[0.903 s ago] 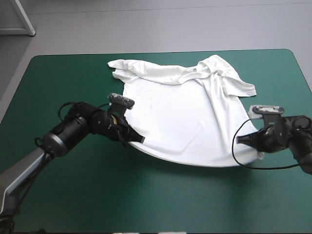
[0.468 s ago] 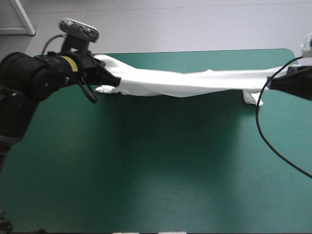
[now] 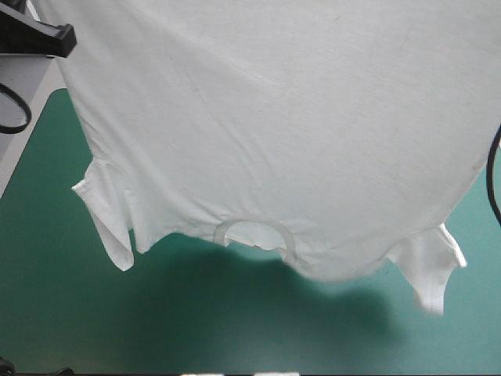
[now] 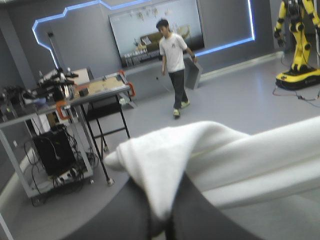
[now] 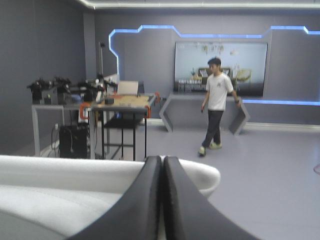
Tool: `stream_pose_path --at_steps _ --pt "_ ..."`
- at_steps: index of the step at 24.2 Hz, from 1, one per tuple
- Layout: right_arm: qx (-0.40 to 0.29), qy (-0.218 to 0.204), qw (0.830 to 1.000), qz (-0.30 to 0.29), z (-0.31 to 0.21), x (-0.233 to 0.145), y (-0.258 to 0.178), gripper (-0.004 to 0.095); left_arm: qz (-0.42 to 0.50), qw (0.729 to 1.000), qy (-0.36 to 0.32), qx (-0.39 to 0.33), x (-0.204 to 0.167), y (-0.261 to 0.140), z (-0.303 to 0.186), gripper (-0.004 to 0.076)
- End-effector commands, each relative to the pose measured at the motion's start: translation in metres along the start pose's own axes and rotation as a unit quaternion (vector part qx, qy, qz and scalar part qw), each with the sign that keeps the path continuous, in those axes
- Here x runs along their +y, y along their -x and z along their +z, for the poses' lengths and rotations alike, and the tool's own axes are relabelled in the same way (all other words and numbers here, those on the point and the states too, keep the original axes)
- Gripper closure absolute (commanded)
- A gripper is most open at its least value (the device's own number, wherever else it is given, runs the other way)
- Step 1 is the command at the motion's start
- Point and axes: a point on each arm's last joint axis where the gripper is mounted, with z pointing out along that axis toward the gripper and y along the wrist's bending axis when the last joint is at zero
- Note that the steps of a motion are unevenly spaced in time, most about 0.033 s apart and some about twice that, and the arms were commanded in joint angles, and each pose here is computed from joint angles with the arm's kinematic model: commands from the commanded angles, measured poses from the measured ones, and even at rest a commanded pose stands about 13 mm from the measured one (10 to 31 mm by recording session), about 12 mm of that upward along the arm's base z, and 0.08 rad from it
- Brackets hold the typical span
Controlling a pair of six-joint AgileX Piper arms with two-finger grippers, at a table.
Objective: Fold the cloth
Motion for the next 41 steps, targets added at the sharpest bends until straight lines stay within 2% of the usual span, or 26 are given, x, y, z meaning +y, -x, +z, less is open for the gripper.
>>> stream_pose_path --at_steps 1,5,10,11,12,13,16,19,21,23,25,28,32,37,41 --pt "-0.105 -0.022 0.994 -0.025 -0.008 -0.003 0.027 0.0923 0.021 0.996 0.050 -0.076 0.017 0.019 -0.021 0.0733" --pt "-0.120 0.002 0.993 -0.015 0.019 0.000 0.021 0.0923 0.043 0.996 0.045 -0.067 0.004 0.012 0.009 0.0733" --pt "-0.100 0.035 0.994 0.005 0.082 0.005 -0.007 0.0923 0.079 0.996 0.048 -0.020 -0.023 -0.016 0.077 0.0733" --pt "-0.084 0.042 0.995 0.017 0.115 0.006 -0.027 0.0923 0.060 0.998 0.033 -0.004 -0.029 -0.033 0.109 0.0733" --pt "-0.077 0.045 0.996 0.023 0.130 0.007 -0.037 0.0923 0.044 0.999 0.021 -0.005 -0.031 -0.039 0.119 0.0733" --pt "-0.075 0.056 0.995 0.035 0.155 0.008 -0.053 0.0923 -0.005 1.000 -0.007 -0.004 -0.027 -0.053 0.142 0.0733" --pt "-0.080 0.058 0.994 0.037 0.172 0.008 -0.060 0.0923 -0.051 0.998 -0.023 -0.002 -0.006 -0.065 0.154 0.0733" --pt "-0.112 0.059 0.991 0.034 0.160 0.008 -0.043 0.0923 -0.036 0.999 0.015 -0.025 0.016 -0.052 0.136 0.0733" --pt "-0.112 0.063 0.991 0.029 0.151 0.009 -0.035 0.0923 -0.024 0.999 0.014 -0.027 0.017 -0.045 0.125 0.0733" --pt "-0.086 0.069 0.994 0.026 0.149 0.010 -0.038 0.0923 -0.024 1.000 0.007 -0.019 0.016 -0.046 0.125 0.0733" --pt "-0.030 0.073 0.997 0.022 0.159 0.011 -0.054 0.0923 -0.039 0.999 -0.017 -0.002 0.011 -0.052 0.131 0.0733" --pt "0.089 0.079 0.992 0.033 0.187 0.013 -0.099 0.0923 -0.054 0.996 -0.042 0.054 0.003 -0.079 0.154 0.0733" --pt "0.231 0.081 0.968 0.054 0.220 0.014 -0.163 0.0923 -0.066 0.981 -0.074 0.169 -0.012 -0.135 0.189 0.0733" --pt "0.417 0.081 0.902 0.075 0.258 0.016 -0.278 0.0923 -0.107 0.942 -0.116 0.296 -0.040 -0.233 0.235 0.0733" --pt "0.509 0.078 0.851 0.102 0.267 0.018 -0.358 0.0923 -0.150 0.908 -0.138 0.365 -0.062 -0.303 0.255 0.0733"
